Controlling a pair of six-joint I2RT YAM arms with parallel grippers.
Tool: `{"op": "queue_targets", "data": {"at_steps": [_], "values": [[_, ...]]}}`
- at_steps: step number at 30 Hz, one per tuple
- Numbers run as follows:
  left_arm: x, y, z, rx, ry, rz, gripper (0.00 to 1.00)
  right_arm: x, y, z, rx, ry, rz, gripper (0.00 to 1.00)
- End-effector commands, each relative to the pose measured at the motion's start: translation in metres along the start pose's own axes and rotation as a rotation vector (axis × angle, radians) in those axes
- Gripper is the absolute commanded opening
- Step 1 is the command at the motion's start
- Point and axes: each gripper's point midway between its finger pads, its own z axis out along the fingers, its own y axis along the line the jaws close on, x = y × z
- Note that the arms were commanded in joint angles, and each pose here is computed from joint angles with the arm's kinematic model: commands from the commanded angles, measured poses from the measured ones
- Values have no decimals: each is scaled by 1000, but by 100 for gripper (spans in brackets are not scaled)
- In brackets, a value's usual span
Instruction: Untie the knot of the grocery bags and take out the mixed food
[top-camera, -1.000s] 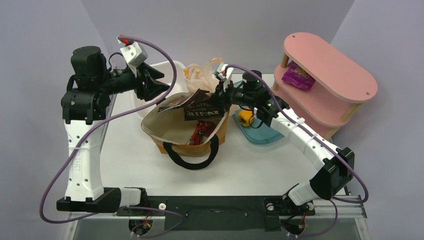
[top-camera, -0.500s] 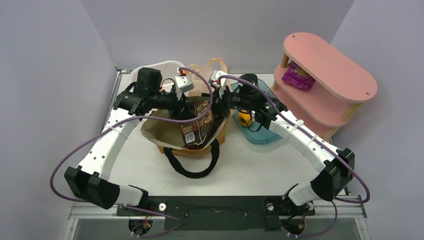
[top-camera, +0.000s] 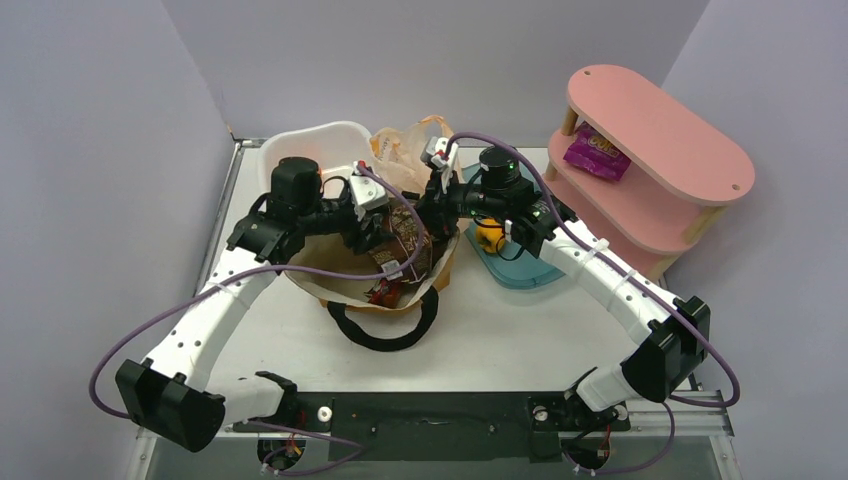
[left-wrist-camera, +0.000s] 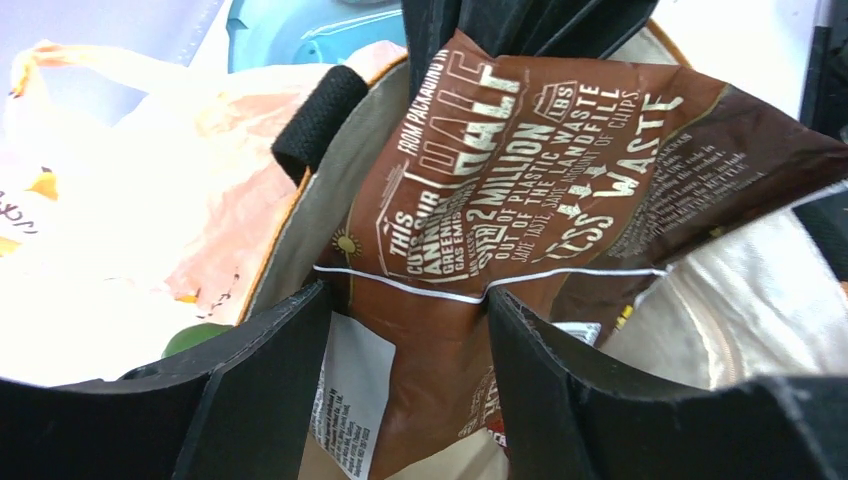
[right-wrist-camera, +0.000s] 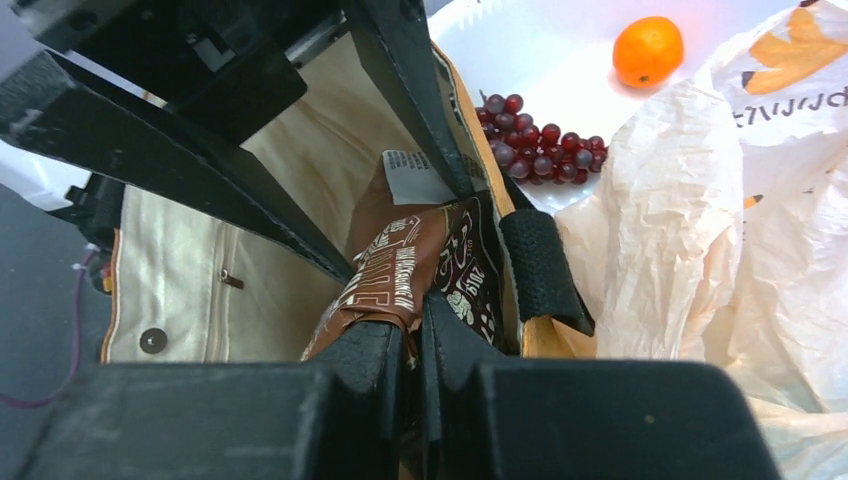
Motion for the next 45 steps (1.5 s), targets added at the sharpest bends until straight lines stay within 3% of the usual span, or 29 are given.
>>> {"op": "queue_targets", "data": {"at_steps": [1,6,13,15,16,17,18,19,20,21,22,23,25,26,35,40,45], "values": [[-17,30,-4,-152,-70,110,57,-69,40,-19,-146,-190,-105,0],[-28,32,-22,-186,-141,178,57,-51,47,-24,-186,-121,-124,0],[-19,22,-12,-117,-110,251,56,-51,57,-22,-237,-114,-164,0],[-17,14,-10,-71,-99,255,40,-53,55,-22,-233,-118,-174,0],[-20,12,-10,-43,-104,269,19,-56,53,-23,-226,-123,-179,0],[-15,6,-10,-15,-82,246,9,-57,51,-23,-218,-125,-181,0],[-16,3,-12,3,-80,228,0,-59,46,-25,-207,-129,-180,0],[-17,3,-12,5,-81,211,0,-62,44,-26,-198,-132,-171,0],[-21,5,-16,-4,-99,172,0,-62,36,-28,-180,-131,-157,6],[-25,6,-19,-8,-119,155,0,-64,33,-30,-166,-132,-132,24],[-28,17,-24,-45,-145,100,0,-64,23,-34,-136,-133,-107,35],[-31,18,-28,-48,-165,75,0,-65,18,-36,-113,-132,-70,55],[-35,29,-36,-72,-192,18,0,-62,12,-45,-82,-114,-6,79],[-33,31,-38,-75,-188,-8,0,-62,13,-49,-75,-114,-1,84],[-55,28,-33,-8,-231,-48,0,-45,30,-18,-14,-45,-97,89],[-78,2,-49,83,-298,-2,0,-28,-6,-15,165,28,-165,91],[-82,-16,-61,126,-299,19,0,-23,-17,-23,227,44,-222,91]]}}
